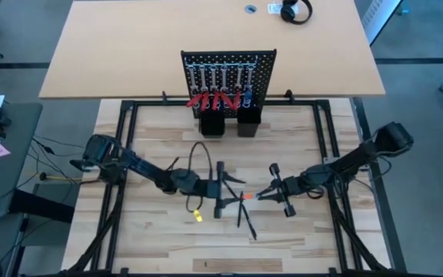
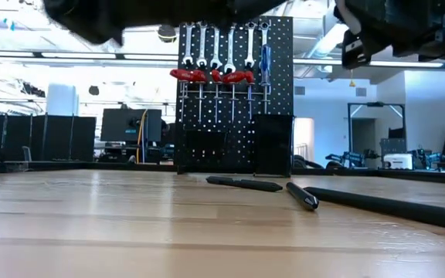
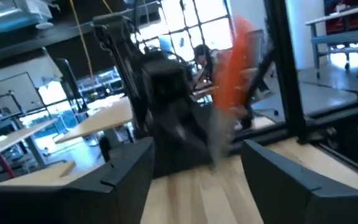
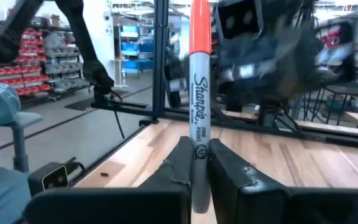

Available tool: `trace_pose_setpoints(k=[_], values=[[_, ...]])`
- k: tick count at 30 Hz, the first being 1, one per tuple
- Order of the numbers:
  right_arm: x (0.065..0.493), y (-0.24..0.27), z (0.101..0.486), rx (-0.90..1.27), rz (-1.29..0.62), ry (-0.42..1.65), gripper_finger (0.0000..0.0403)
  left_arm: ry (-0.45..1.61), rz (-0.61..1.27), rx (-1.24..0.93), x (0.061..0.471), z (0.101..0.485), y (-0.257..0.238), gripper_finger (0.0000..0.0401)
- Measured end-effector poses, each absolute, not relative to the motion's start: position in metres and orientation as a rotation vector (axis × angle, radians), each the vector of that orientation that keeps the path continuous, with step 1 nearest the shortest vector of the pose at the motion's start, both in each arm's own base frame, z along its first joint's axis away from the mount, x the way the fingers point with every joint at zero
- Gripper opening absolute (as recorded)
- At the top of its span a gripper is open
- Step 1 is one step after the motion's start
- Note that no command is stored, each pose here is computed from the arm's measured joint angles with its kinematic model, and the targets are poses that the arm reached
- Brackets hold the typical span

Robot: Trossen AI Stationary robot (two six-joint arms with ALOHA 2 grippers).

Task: Hang tools onto peg board
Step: Put the orange marker into the black bin on the peg board

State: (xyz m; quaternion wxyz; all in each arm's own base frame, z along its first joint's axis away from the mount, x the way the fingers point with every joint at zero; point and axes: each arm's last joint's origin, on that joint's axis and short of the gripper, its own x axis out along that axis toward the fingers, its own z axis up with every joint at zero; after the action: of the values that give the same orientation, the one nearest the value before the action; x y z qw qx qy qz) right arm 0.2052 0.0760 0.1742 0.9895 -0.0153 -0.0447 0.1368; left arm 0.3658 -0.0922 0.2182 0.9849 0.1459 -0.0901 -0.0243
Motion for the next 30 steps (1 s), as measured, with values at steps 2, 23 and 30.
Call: trace_pose_setpoints(k=[2, 23, 30], values=[[0.209, 0.078, 0.172, -0.033, 0.276, -0.082, 0.0035, -0.179, -0.046, 0.29, 0.375, 0.23, -0.093, 0.0242], [0.214, 0.08, 0.168, -0.035, 0.291, -0.092, 0.0036, -0.148, -0.097, 0.42, 0.384, 0.253, -0.124, 0.0048], [0.215, 0.076, 0.16, -0.045, 0.188, 0.008, 0.0064, -0.021, -0.006, 0.449, 0.392, 0.257, -0.114, 0.0023]])
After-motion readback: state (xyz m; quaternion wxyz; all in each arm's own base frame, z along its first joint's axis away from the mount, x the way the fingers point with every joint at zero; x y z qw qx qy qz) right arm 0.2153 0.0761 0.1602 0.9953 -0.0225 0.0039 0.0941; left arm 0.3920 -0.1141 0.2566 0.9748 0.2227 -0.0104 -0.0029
